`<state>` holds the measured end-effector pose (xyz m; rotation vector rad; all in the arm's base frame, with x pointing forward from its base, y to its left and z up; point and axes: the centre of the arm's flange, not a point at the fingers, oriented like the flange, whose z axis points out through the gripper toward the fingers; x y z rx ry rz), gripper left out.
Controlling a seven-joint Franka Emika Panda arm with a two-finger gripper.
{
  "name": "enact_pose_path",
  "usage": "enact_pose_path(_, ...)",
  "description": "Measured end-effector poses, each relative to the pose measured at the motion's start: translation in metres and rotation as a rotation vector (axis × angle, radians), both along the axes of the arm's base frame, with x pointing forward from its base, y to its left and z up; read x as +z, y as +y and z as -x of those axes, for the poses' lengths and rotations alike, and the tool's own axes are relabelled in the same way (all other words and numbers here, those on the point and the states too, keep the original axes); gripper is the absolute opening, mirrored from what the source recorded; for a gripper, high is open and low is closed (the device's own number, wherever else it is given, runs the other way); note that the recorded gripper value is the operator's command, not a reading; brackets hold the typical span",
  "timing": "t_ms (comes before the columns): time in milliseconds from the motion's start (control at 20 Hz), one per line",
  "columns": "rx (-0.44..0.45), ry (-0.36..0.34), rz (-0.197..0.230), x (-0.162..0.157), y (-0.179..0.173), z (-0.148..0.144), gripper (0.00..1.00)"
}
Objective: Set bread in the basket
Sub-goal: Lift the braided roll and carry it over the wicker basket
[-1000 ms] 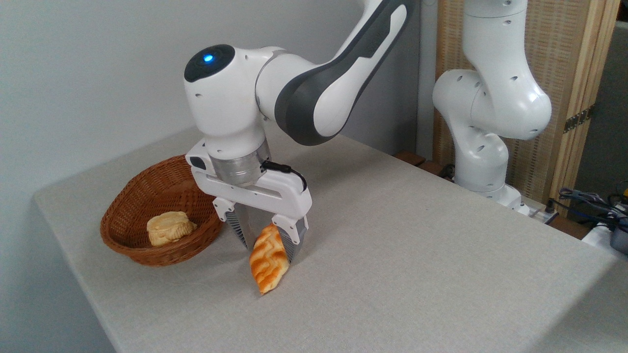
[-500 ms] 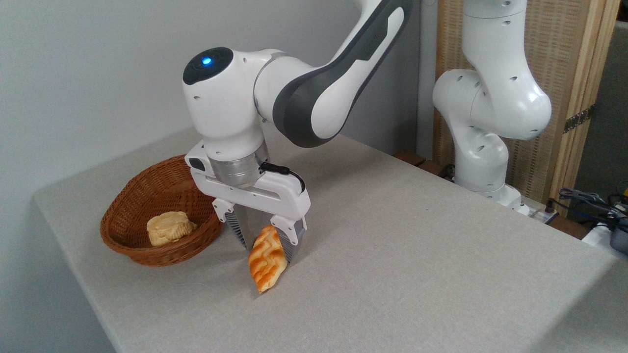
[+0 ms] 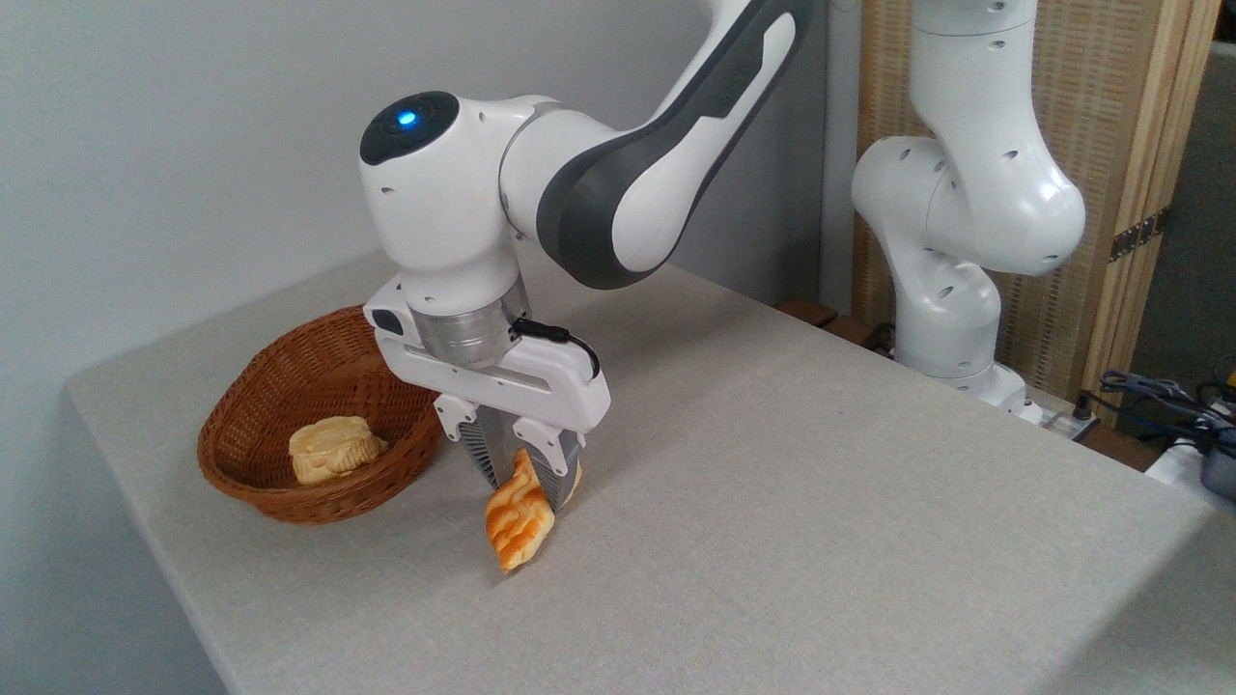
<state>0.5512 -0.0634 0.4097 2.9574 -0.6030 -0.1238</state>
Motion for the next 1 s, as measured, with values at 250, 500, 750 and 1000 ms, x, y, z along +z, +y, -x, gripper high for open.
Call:
enact_pose_path(250,-0.025,-0.023,0.004,0.019,-0.001,0.001,0.48)
enact_pose_path(500,-0.056,-0.114,0.018,0.083,-0.01,0.001,0.49)
enact_pose_path(750,-0.079,-0.204,0.077,0.14,-0.083,0.006,0.51)
enact_pose_path(1000,-0.075,-0.232,0.121,0.139,-0.139,-0.001,0.54)
